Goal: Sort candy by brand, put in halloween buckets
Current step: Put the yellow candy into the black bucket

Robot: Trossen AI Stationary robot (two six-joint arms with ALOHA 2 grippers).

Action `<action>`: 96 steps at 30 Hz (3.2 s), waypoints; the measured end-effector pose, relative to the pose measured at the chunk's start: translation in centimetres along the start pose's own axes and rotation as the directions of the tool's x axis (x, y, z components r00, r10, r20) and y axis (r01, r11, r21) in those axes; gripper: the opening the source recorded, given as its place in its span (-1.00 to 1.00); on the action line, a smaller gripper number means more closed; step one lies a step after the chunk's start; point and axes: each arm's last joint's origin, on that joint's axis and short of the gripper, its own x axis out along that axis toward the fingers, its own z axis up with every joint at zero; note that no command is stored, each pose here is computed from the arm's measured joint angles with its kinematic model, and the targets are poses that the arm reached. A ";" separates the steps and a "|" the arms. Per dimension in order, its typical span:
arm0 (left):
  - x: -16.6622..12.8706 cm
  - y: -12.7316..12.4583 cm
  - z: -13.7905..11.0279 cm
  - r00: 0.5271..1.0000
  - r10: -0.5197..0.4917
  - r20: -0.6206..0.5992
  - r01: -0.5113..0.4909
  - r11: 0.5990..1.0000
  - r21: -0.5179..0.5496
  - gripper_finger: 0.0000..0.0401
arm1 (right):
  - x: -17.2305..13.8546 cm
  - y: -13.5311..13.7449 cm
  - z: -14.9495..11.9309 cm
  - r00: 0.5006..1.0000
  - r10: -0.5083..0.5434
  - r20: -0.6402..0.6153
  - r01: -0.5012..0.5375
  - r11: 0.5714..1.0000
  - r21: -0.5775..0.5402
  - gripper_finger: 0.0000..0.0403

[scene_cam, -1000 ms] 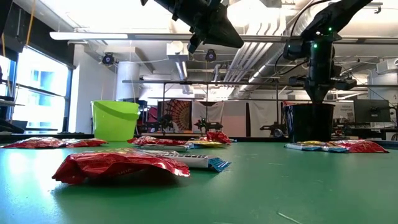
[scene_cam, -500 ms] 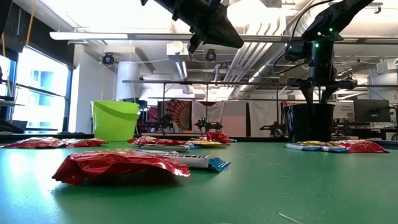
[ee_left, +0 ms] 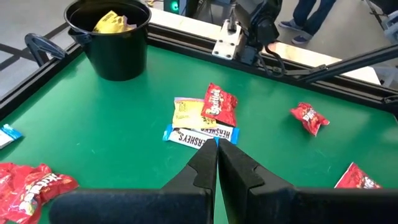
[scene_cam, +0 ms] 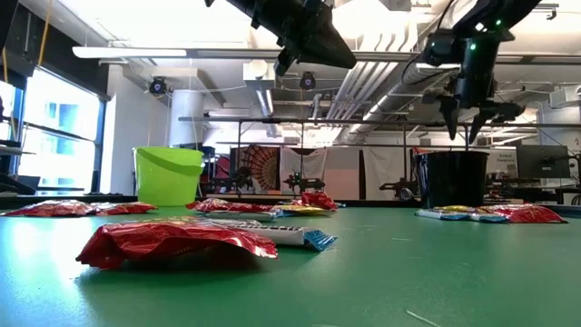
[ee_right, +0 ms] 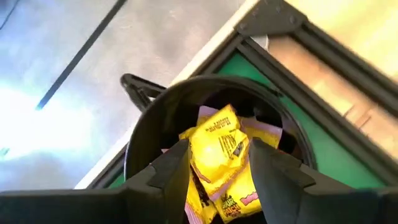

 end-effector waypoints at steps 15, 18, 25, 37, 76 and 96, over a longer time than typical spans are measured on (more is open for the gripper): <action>-0.1 0.2 -1.3 0.991 0.006 -0.133 0.004 0.997 0.074 -0.96 | -4.5 0.0 -3.0 0.957 0.246 -0.157 -0.276 0.595 -0.755 -0.97; -0.2 0.4 -2.0 0.979 0.025 -0.204 -0.012 0.998 0.065 -0.95 | -5.9 -0.4 -3.7 0.935 0.300 -0.187 -0.326 0.531 -0.782 -0.95; -0.4 0.6 -2.7 0.960 0.068 -0.273 -0.046 0.995 0.089 -0.82 | -6.4 -0.7 -3.4 0.947 0.314 -0.067 -0.249 0.585 -0.772 -1.00; -0.5 0.7 -2.8 0.956 0.086 -0.279 -0.074 0.996 0.056 -0.57 | -1.5 1.0 -3.6 0.994 0.094 -0.059 -0.106 0.628 -0.771 -1.00; 4.7 1.2 -8.3 0.858 0.310 -0.410 -0.243 0.948 0.207 0.13 | -11.1 -3.2 -5.9 0.849 0.485 -0.211 -0.412 0.358 -0.838 -1.00; 8.2 2.1 -12.3 0.799 0.362 -0.479 -0.276 0.930 0.242 0.13 | -13.4 -4.6 -8.4 0.796 0.599 -0.088 -0.335 0.314 -0.888 -1.00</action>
